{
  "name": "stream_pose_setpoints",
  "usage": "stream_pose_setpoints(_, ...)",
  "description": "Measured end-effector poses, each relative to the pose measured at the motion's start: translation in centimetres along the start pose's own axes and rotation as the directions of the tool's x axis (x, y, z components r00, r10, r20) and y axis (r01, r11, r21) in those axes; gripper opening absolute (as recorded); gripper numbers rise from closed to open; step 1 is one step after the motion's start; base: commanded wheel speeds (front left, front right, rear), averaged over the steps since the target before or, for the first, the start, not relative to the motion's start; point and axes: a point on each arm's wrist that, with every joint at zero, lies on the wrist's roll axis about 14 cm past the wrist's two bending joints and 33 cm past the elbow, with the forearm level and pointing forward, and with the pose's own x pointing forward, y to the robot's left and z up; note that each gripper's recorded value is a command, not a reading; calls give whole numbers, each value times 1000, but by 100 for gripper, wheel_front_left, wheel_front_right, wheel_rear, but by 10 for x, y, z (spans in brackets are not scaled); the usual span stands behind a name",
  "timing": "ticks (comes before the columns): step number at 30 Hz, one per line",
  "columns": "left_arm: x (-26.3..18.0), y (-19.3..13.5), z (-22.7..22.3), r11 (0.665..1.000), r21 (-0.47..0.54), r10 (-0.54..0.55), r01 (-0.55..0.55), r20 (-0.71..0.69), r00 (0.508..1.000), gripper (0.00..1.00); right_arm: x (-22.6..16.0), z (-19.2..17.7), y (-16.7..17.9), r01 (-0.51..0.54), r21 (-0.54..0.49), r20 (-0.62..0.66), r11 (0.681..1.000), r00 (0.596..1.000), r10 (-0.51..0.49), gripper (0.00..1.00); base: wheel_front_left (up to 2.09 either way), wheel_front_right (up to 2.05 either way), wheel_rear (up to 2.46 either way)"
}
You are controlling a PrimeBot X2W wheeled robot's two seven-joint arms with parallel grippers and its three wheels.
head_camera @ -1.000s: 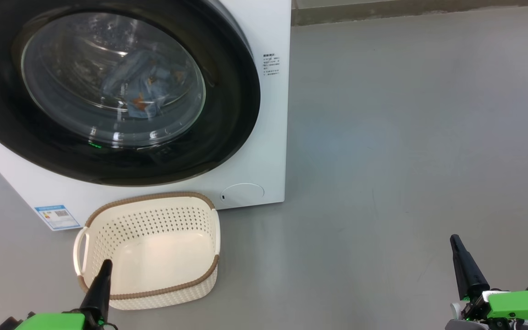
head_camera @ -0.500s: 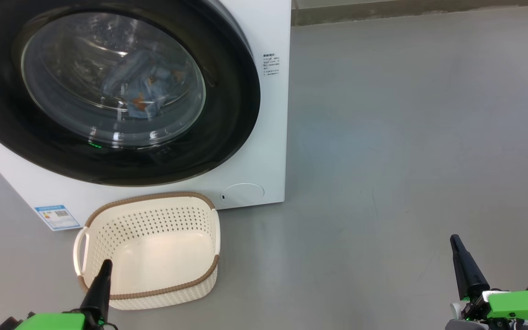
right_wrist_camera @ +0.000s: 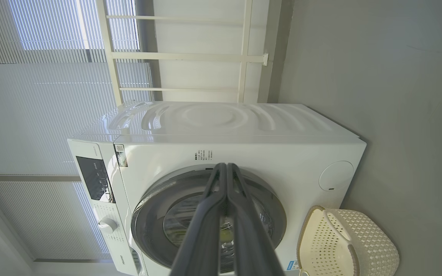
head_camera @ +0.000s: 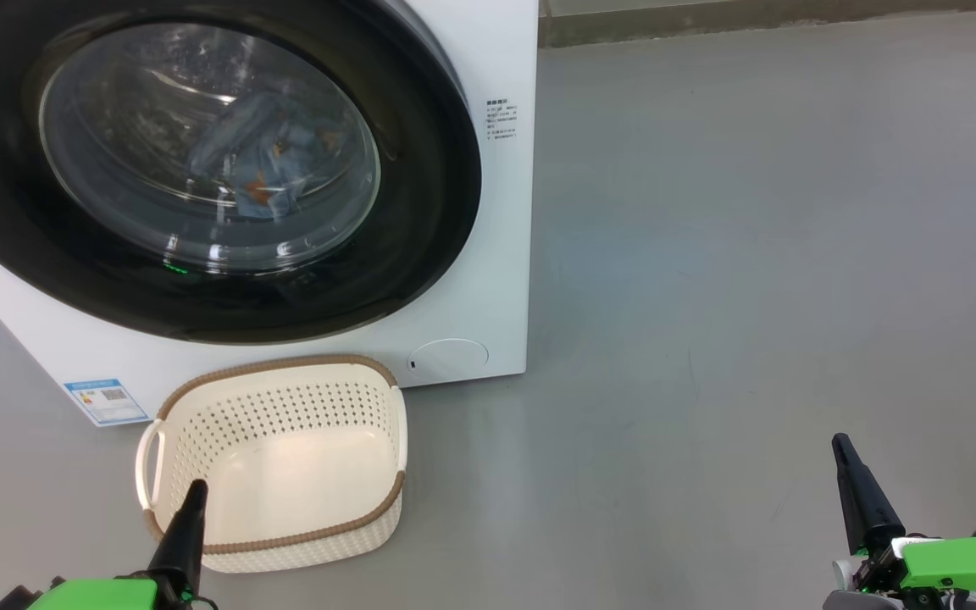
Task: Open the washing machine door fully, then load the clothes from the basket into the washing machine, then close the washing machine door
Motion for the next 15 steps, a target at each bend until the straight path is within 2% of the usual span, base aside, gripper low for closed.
stream_pose_setpoints(15,0,0,0,1000,0,0,0,0,1000,0,0,0,0,0,0,0,1000,1000,0,0,0,0,0)
